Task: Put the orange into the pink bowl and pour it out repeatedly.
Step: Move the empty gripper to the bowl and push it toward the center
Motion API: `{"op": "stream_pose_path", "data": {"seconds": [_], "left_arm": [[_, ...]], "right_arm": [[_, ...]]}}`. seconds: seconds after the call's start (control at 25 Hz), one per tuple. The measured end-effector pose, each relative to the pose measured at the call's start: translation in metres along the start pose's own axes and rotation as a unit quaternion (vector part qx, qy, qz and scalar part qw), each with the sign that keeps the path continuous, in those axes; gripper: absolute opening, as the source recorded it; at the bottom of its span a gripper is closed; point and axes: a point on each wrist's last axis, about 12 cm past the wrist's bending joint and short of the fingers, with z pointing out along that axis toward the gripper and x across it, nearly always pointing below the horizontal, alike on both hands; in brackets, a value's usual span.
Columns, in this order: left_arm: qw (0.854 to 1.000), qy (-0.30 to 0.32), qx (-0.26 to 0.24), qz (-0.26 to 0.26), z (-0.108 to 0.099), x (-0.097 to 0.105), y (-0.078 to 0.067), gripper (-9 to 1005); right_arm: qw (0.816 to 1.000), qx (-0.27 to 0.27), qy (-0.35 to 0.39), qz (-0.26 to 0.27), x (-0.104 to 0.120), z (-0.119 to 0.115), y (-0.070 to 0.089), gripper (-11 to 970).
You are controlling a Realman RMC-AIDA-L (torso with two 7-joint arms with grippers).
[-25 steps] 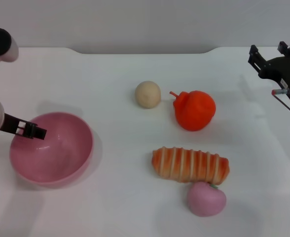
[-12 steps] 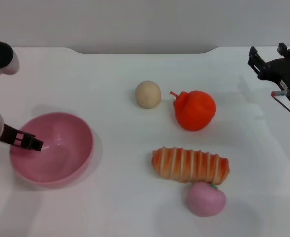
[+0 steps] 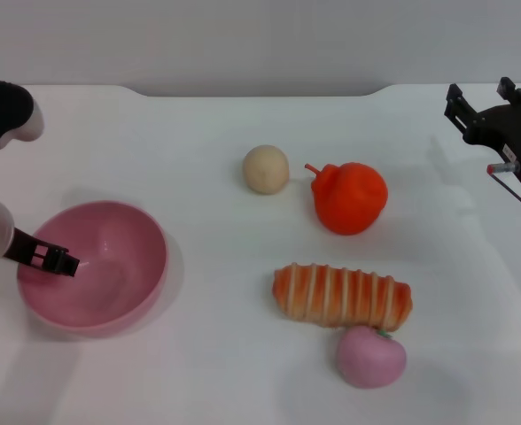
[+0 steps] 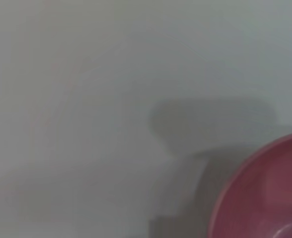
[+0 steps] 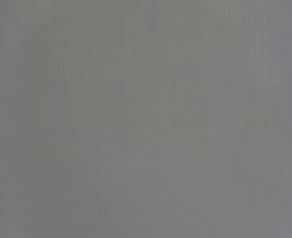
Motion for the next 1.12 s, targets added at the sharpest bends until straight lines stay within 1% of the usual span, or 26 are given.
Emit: {"op": "stream_pose_path", "data": {"seconds": [0.12,0.32,0.56,0.76,0.8,0.96,1.0,1.12], "left_arm": [[1.000,0.003,0.002,0.008,0.001,-0.002,-0.002,802],[1.000,0.016,0.000,0.014,0.007,-0.003,-0.003,629],[1.000,0.015,-0.001,0.011,0.008,-0.003,-0.001,395],[1.000,0.015,-0.002,0.013,0.008,-0.003,-0.002,235],[1.000,0.015,-0.005,0.024,0.008,-0.005,-0.005,203],[0.999,0.015,-0.005,0.028,0.009,-0.006,-0.007,182],[1.000,0.008,-0.005,0.030,0.007,-0.009,-0.009,177],[1.000,-0.004,-0.007,0.030,0.003,-0.012,-0.009,143]], "right_arm": [[1.000,0.000,-0.001,0.001,-0.001,0.000,0.000,754],[1.000,-0.002,-0.005,0.003,-0.002,-0.001,0.002,754],[1.000,-0.003,-0.009,0.005,-0.004,-0.001,0.003,754],[1.000,-0.003,-0.010,0.005,-0.004,-0.001,0.003,754],[1.000,-0.003,-0.010,0.005,-0.004,-0.001,0.003,754],[1.000,-0.003,-0.011,0.004,-0.005,-0.001,0.003,754],[1.000,-0.003,-0.011,0.004,-0.005,-0.001,0.003,754],[1.000,-0.003,-0.010,0.004,-0.005,-0.001,0.002,754]]}}
